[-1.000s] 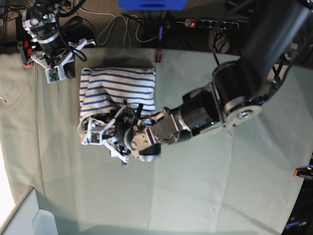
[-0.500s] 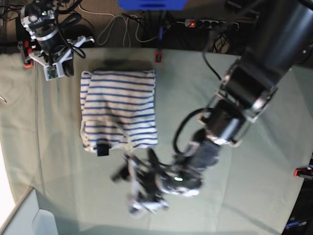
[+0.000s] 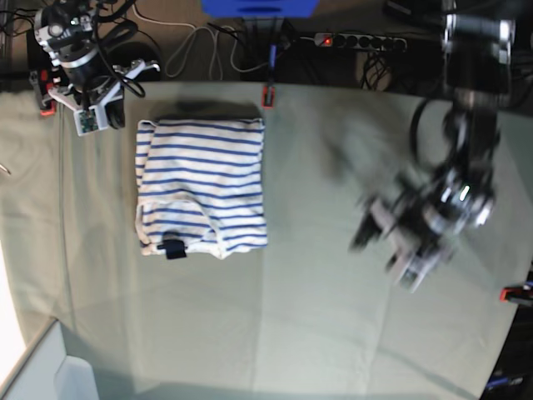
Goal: Layout the t-shirt on the table in an organized manner, then fold the t-shirt properly
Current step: 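Tuck the bundle's loose corner under with the right gripper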
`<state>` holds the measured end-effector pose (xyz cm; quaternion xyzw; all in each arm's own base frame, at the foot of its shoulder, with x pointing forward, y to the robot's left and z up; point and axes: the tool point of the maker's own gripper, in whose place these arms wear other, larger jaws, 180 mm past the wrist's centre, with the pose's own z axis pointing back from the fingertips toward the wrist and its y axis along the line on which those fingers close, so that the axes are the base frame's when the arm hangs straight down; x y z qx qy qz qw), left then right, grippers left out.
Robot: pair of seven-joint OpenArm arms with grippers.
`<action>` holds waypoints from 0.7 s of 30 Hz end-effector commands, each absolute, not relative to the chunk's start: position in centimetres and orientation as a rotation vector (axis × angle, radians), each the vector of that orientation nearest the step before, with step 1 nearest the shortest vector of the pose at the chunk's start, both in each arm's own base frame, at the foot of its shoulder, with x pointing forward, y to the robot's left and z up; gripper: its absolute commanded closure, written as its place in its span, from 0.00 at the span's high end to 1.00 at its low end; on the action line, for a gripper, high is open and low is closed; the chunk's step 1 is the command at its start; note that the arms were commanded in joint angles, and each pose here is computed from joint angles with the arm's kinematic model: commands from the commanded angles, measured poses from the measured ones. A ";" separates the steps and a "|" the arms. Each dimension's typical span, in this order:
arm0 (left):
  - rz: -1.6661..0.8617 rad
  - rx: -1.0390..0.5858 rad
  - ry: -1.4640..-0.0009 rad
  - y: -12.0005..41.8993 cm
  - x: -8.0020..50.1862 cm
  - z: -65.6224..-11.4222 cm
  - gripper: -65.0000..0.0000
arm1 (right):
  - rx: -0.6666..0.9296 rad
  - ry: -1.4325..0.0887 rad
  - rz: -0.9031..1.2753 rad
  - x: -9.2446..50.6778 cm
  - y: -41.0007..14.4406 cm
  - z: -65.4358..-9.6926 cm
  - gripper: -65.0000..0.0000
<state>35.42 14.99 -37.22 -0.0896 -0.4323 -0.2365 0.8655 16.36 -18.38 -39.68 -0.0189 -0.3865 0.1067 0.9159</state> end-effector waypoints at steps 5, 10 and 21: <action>-0.225 -0.057 -0.983 24.0 30.0 -35.1 0.66 | -0.048 -0.905 0.223 19.4 -18.4 -37.4 0.00; -0.016 0.084 -0.945 30.8 23.8 -35.3 0.66 | -0.053 -1.019 0.226 23.9 -18.1 -35.0 0.00; 0.195 0.158 -0.763 35.3 14.2 -39.6 0.66 | 0.093 -1.118 0.351 32.0 -12.9 -34.4 0.00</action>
